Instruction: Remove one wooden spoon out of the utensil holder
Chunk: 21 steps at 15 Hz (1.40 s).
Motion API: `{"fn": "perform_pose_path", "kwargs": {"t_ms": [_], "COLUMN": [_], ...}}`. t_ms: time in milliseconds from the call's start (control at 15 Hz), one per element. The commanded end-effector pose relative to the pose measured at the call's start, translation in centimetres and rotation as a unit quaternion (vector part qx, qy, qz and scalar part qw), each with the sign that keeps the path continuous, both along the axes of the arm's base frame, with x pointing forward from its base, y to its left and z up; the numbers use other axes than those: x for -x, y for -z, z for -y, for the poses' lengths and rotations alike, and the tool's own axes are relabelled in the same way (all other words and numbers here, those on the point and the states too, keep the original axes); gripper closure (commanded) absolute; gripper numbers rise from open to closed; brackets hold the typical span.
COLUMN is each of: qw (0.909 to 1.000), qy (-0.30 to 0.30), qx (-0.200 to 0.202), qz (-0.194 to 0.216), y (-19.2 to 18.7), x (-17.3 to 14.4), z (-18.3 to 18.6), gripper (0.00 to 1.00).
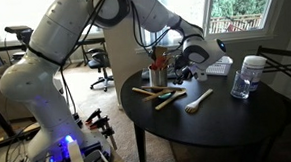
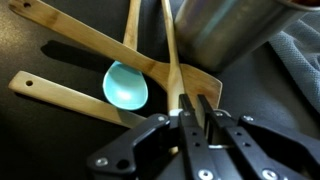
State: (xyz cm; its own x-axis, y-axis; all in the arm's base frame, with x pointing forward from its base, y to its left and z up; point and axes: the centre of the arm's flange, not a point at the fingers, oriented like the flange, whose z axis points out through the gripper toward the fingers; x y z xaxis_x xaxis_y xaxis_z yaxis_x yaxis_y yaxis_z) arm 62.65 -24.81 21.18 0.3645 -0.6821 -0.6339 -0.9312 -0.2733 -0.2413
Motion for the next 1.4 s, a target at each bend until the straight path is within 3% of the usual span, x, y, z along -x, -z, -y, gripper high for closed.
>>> {"fn": "perform_pose_path", "kwargs": {"t_ms": [0, 333, 667, 1067, 1333], "qw": [0.9993, 0.9990, 0.9970, 0.9895, 0.9851], "qy": [0.033, 0.034, 0.001, -0.035, -0.043], "qx": [-0.006, 0.008, 0.066, 0.135, 0.164], "qz": [-0.017, -0.029, -0.040, -0.038, -0.033], "y": [0.3, -0.9, -6.2, -13.5, -15.9], "x": [0.4, 0.3, -1.1, -2.1, -2.4], "z": [0.1, 0.1, -1.0, -3.3, -4.1], "gripper": [0.61, 0.31, 0.00, 0.00, 0.00]}}
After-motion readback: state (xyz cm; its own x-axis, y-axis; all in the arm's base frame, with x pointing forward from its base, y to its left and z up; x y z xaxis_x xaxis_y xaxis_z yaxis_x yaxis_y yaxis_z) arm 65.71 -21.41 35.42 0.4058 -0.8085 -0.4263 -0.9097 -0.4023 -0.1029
